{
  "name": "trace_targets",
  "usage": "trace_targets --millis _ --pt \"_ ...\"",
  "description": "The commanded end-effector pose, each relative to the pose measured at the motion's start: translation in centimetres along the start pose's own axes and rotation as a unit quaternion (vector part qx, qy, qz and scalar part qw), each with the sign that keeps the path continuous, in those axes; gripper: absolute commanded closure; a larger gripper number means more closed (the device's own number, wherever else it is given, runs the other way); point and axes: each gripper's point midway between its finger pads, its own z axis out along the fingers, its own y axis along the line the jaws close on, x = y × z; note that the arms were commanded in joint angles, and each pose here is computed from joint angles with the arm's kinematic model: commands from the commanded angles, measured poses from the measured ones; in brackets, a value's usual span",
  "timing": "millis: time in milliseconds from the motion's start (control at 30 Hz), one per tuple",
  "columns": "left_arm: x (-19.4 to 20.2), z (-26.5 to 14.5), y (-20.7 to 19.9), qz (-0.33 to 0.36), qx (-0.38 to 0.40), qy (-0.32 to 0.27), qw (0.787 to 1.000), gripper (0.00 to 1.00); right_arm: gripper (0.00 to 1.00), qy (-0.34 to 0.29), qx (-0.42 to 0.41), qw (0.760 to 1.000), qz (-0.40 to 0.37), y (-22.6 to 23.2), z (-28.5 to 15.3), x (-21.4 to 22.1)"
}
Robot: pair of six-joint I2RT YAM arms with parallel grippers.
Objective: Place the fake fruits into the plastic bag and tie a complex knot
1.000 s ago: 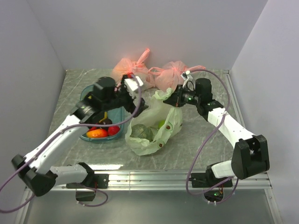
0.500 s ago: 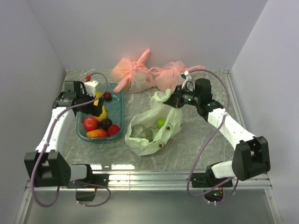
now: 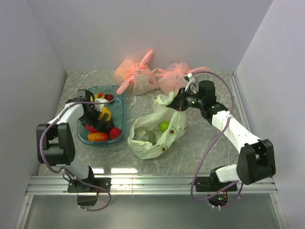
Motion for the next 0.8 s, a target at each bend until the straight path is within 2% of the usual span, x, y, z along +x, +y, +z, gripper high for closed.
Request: trace_targets --millis 0,33,133,167,233,267,300,367,433,533,667,767 --pt "0.2 1.2 0.7 0.019 -0.008 0.011 1.0 0.01 1.0 -0.006 -0.017 0.999 -0.028 1.4 -0.3 -1.0" --pt "0.0 1.2 0.4 0.019 0.002 0.007 1.0 0.01 1.0 -0.006 -0.017 0.999 -0.028 1.3 -0.3 -1.1" --pt "-1.4 0.2 0.4 0.013 0.008 -0.013 1.0 0.2 1.0 -0.006 -0.015 0.999 -0.031 1.3 -0.4 -1.1" --pt "-2.3 -0.5 0.2 0.01 0.016 -0.03 0.999 0.29 1.0 -0.006 -0.014 0.999 -0.031 1.3 -0.4 -1.0" --pt "-5.1 -3.7 0.2 0.0 0.022 -0.073 0.997 0.39 1.0 -0.008 -0.013 0.999 -0.031 1.2 -0.4 -1.2" --pt "-6.9 -5.2 -0.7 -0.003 0.047 -0.107 0.993 0.48 1.0 -0.008 -0.012 0.999 -0.029 1.2 -0.5 -1.2" --pt "-9.7 -8.5 -0.6 -0.008 0.046 -0.157 0.987 0.49 1.0 -0.007 -0.012 1.0 -0.027 1.2 -0.4 -1.1" --pt "-13.2 -12.2 -2.7 0.014 0.084 -0.224 0.971 0.51 1.0 -0.01 -0.01 1.0 -0.026 1.3 -0.5 -1.3" --pt "-17.6 -17.2 -6.4 0.058 0.129 -0.317 0.938 0.52 1.0 -0.01 -0.008 1.0 -0.027 1.2 -0.5 -1.2" --pt "-20.9 -21.1 -12.3 0.109 0.182 -0.39 0.896 0.53 1.0 -0.01 0.003 1.0 -0.021 0.9 -0.5 -1.3" --pt "-21.8 -22.3 -19.5 0.172 0.251 -0.411 0.86 0.55 1.0 -0.018 0.027 0.999 -0.012 0.1 -0.5 -1.8" --pt "-21.8 -21.3 -23.9 0.189 0.295 -0.397 0.848 0.54 1.0 -0.021 0.03 0.999 0.005 -0.1 -0.3 -2.1"
